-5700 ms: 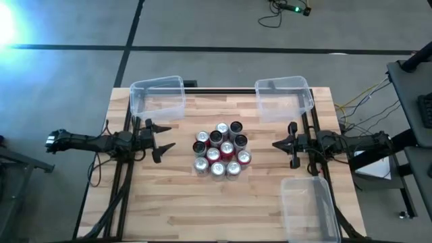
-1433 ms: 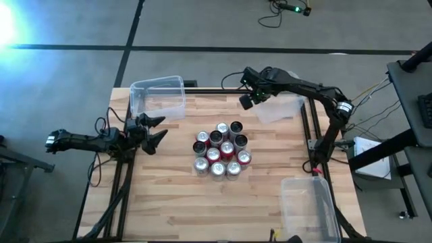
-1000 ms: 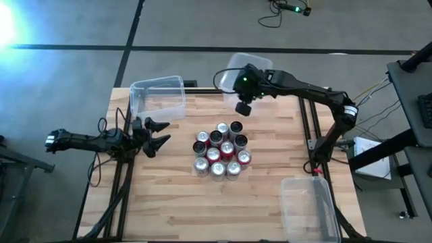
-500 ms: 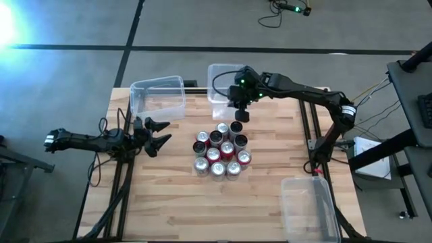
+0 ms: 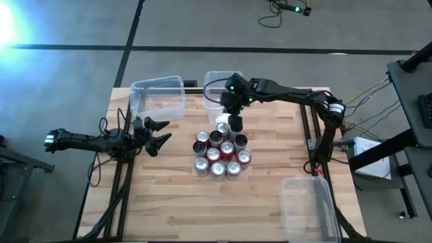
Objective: Sort soda cans
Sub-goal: Move the top right transparent bin to the top center of the table, then adjust the top left transparent bin on the table
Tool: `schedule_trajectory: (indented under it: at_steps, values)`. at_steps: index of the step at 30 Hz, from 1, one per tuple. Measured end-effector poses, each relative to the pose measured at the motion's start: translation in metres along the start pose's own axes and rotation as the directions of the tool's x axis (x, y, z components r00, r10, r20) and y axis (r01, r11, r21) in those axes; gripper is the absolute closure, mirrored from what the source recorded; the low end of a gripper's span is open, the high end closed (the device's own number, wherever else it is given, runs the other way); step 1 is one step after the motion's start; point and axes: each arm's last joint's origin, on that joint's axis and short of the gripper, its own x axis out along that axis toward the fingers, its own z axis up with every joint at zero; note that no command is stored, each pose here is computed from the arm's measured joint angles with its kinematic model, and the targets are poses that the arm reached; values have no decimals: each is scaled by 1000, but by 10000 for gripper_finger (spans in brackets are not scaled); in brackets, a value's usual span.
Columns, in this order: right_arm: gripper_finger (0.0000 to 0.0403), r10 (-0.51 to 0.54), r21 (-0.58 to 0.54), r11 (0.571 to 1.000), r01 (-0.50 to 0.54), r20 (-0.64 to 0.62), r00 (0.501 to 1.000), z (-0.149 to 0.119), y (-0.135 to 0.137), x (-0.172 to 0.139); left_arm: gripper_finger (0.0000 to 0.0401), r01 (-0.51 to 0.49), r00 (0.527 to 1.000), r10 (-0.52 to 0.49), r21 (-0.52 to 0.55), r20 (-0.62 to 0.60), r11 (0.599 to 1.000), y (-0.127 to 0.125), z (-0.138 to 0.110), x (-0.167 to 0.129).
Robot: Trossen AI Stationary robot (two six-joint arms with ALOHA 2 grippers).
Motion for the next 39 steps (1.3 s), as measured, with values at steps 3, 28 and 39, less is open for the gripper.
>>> schedule_trajectory:
  at_steps: [3, 28, 39]
  values:
    - [347, 5, 1, 1000, -5, 2, 1000, 0, -1, 5, 65, -2, 1000, 2, 1, -5, 1000, 0, -1, 0]
    - [172, -19, -112, 993, 36, 148, 989, 28, 32, -40, 65, -460, 817, 510, 227, -271, 858, -17, 80, 7]
    - [136, 6, -239, 970, 48, 221, 975, 47, 96, -67, 65, -421, 561, 662, 517, -497, 745, -33, 135, 41]
